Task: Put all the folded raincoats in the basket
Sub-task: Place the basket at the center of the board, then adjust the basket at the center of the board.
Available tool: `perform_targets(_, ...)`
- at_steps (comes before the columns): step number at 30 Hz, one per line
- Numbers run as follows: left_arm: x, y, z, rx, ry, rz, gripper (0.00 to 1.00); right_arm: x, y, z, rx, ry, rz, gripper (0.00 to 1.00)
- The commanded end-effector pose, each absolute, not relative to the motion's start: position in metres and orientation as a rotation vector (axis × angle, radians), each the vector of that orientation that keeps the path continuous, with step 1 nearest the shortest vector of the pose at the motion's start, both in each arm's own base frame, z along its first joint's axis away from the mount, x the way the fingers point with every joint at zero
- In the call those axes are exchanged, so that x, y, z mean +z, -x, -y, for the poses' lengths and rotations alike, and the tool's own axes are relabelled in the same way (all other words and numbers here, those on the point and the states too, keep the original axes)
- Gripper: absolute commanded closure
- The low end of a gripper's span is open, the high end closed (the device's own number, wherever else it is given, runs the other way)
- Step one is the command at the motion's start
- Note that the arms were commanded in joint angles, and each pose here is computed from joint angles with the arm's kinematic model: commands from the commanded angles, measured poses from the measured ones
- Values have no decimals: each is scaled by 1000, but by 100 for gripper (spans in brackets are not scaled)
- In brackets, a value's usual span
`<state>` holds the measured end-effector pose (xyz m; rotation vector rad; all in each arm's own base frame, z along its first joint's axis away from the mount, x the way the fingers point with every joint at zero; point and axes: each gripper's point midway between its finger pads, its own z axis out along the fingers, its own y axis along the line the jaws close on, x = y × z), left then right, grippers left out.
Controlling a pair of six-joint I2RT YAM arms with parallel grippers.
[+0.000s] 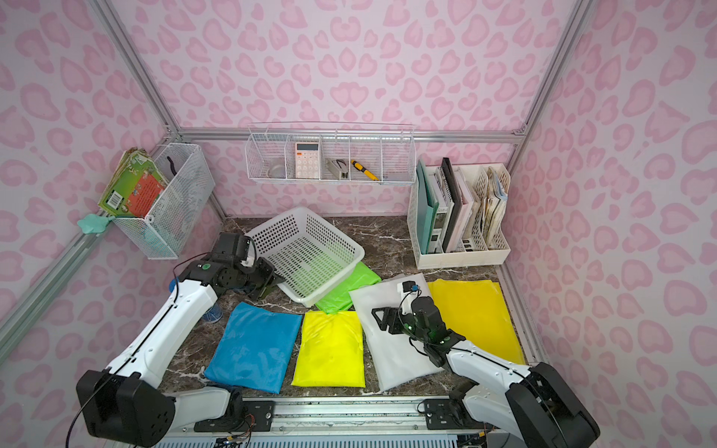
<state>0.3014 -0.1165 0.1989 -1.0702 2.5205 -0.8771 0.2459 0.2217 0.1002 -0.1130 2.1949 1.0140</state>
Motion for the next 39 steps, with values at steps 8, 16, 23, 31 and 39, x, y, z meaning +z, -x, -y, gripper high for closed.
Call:
perform_targets(8,189,-236,159,-837,881,-2608,48,107,-247,-217,1018,79,-2156,19)
perform_targets(16,211,-206,133,-601,664,-2701,37,113,-252,-192,1028,-35,-2118,7)
perform_targets(23,241,-206,118,-547,399,-2587,27,155,-239,-190,1063,-55,-2095,6)
perform_targets(31,256,-214,108,-495,323,-2496,21,169,-202,-241,1194,-138,-2229,10)
perform_targets(39,237,-209,105,-457,315,-2552,23,143,-212,-292,1137,-149,-2450,31)
